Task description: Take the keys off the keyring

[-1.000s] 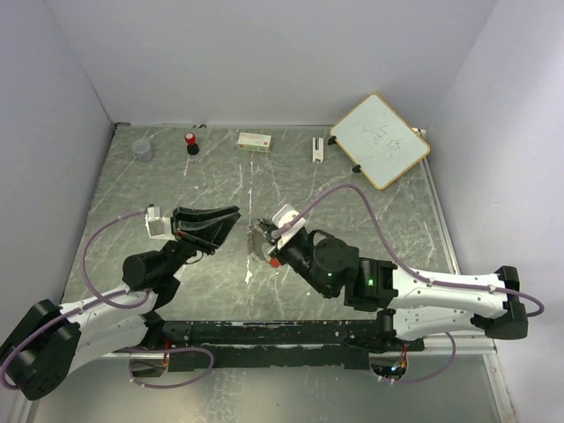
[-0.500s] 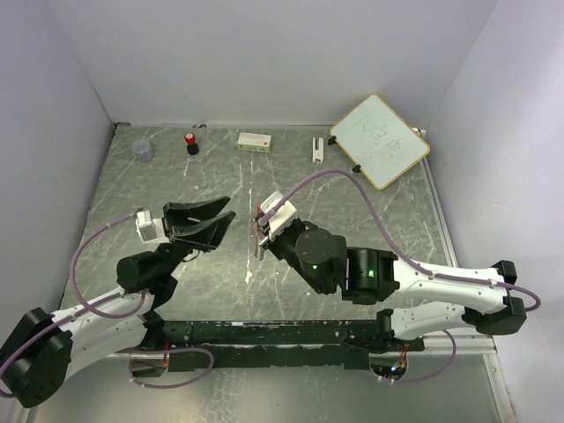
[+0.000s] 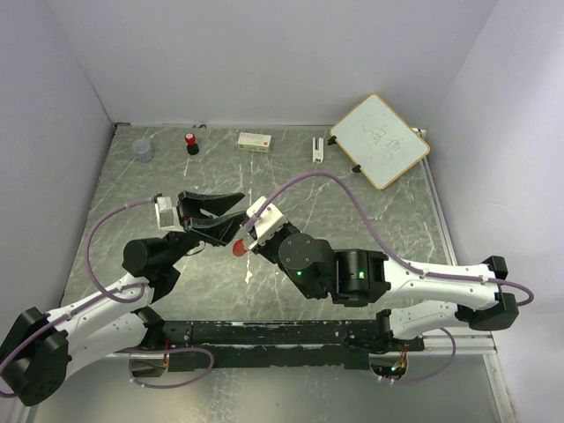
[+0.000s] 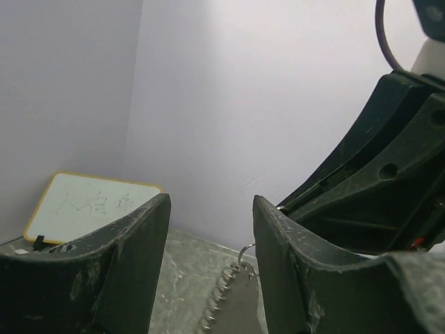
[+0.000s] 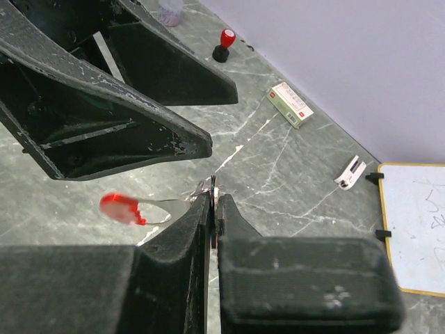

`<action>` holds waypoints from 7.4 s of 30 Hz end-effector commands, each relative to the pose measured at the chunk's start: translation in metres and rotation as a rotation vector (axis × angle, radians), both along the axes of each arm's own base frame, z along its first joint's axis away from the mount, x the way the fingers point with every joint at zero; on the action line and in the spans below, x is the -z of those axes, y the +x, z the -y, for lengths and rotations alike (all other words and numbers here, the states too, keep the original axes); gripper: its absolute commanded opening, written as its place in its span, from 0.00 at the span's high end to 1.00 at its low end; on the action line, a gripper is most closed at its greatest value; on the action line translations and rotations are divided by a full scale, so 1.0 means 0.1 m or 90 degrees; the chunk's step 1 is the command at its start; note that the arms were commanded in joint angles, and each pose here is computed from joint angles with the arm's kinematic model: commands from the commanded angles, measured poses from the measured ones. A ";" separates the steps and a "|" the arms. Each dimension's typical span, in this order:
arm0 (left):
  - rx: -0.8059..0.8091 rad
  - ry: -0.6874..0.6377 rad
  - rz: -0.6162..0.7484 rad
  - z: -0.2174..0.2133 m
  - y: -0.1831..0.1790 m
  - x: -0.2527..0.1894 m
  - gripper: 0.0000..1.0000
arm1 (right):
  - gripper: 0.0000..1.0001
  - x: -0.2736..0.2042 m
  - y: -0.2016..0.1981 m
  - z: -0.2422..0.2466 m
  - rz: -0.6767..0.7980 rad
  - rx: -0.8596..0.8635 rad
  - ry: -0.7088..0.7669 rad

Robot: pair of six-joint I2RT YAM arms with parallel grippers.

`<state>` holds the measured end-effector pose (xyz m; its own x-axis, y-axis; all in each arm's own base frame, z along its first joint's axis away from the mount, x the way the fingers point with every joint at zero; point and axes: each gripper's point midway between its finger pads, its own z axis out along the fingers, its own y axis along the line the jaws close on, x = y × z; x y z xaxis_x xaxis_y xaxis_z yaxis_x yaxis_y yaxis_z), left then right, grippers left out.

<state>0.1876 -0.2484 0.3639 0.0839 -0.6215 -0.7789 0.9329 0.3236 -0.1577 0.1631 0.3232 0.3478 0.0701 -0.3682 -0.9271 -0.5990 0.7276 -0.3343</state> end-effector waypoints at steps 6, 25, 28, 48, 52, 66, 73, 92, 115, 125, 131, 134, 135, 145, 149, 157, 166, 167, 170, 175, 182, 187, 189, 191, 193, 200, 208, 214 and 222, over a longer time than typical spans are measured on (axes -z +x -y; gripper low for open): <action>-0.028 0.037 -0.015 0.00 0.05 0.14 0.48 | 1.00 -0.29 -0.03 0.08 0.023 0.013 0.053; 0.021 0.072 0.041 0.12 -0.08 0.14 0.45 | 1.00 -0.28 -0.05 0.13 0.033 0.022 0.056; 0.019 0.067 0.043 0.11 -0.08 0.13 0.45 | 1.00 -0.27 -0.05 0.13 0.033 0.023 0.056; 0.050 0.059 0.078 0.13 -0.19 0.05 0.42 | 1.00 -0.25 -0.07 0.12 0.034 0.019 0.058; 0.061 0.059 0.089 0.15 -0.22 0.02 0.42 | 1.00 -0.24 -0.07 0.12 0.033 0.017 0.056; 0.108 0.066 0.098 0.23 -0.29 0.01 0.47 | 1.00 -0.26 -0.09 0.12 0.039 0.012 0.061; 0.131 0.077 0.104 0.28 -0.32 0.02 0.51 | 1.00 -0.28 -0.09 0.09 0.042 0.005 0.062; 0.175 0.080 0.131 0.34 -0.40 -0.02 0.90 | 1.00 -0.26 -0.11 0.05 0.039 -0.001 0.064; 0.055 -0.004 0.091 0.09 -0.19 -0.15 0.93 | 1.00 -0.15 -0.14 0.06 0.027 -0.002 0.064; 0.056 -0.034 0.087 0.06 -0.19 -0.23 0.93 | 1.00 -0.08 -0.16 0.05 0.017 -0.010 0.063; 0.079 -0.053 0.088 0.04 -0.26 -0.29 0.93 | 1.00 0.07 -0.13 0.06 0.016 0.011 0.037; 0.110 -0.059 0.089 0.05 -0.33 -0.33 0.93 | 1.00 0.13 -0.09 0.11 0.024 0.035 0.030; 0.120 -0.061 0.088 0.06 -0.35 -0.34 0.93 | 1.00 0.14 -0.08 0.12 0.025 0.043 0.027; 0.197 -0.075 0.068 0.10 -0.48 -0.37 0.88 | 1.00 0.19 -0.05 0.25 0.015 0.066 0.031; 0.154 -0.047 0.030 0.10 -0.37 -0.23 0.62 | 1.00 0.19 -0.03 0.33 0.014 0.084 0.029; -0.015 -0.015 0.014 -0.21 -0.21 -0.24 0.54 | 1.00 0.17 -0.01 0.38 0.018 0.098 0.027; -0.062 0.092 0.025 -0.12 -0.07 -0.15 0.55 | 1.00 0.09 0.00 0.32 0.029 0.099 0.014; -0.056 0.117 0.027 -0.07 -0.05 -0.10 0.55 | 1.00 0.08 0.00 0.31 0.029 0.098 0.016; -0.037 0.169 0.031 0.07 0.00 0.02 0.50 | 1.00 0.07 -0.01 0.29 0.030 0.095 0.017; -0.028 0.220 0.045 0.18 0.07 0.16 0.51 | 1.00 0.07 0.00 0.28 0.032 0.094 0.015; -0.032 0.262 0.080 0.22 0.08 0.25 0.51 | 1.00 0.03 -0.01 0.27 0.037 0.087 0.024; 0.009 0.253 0.115 0.27 -0.04 0.21 0.50 | 1.00 0.01 -0.01 0.27 0.040 0.083 0.026; 0.026 0.252 0.122 0.30 -0.07 0.23 0.50 | 1.00 0.00 -0.01 0.27 0.039 0.081 0.028; 0.047 0.249 0.133 0.32 -0.12 0.24 0.50 | 1.00 -0.01 -0.02 0.27 0.040 0.078 0.031; 0.063 0.242 0.145 0.34 -0.17 0.27 0.49 | 1.00 -0.03 -0.02 0.26 0.038 0.074 0.038; 0.082 0.223 0.152 0.35 -0.22 0.28 0.48 | 1.00 -0.06 -0.03 0.26 0.036 0.067 0.049; 0.101 0.221 0.158 0.36 -0.27 0.30 0.49 | 1.00 -0.06 -0.03 0.25 0.038 0.067 0.049; 0.108 0.222 0.156 0.36 -0.29 0.34 0.50 | 1.00 -0.08 -0.03 0.25 0.039 0.066 0.052; 0.069 0.207 0.170 0.26 -0.30 0.29 0.50 | 1.00 -0.11 -0.06 0.23 0.035 0.044 0.056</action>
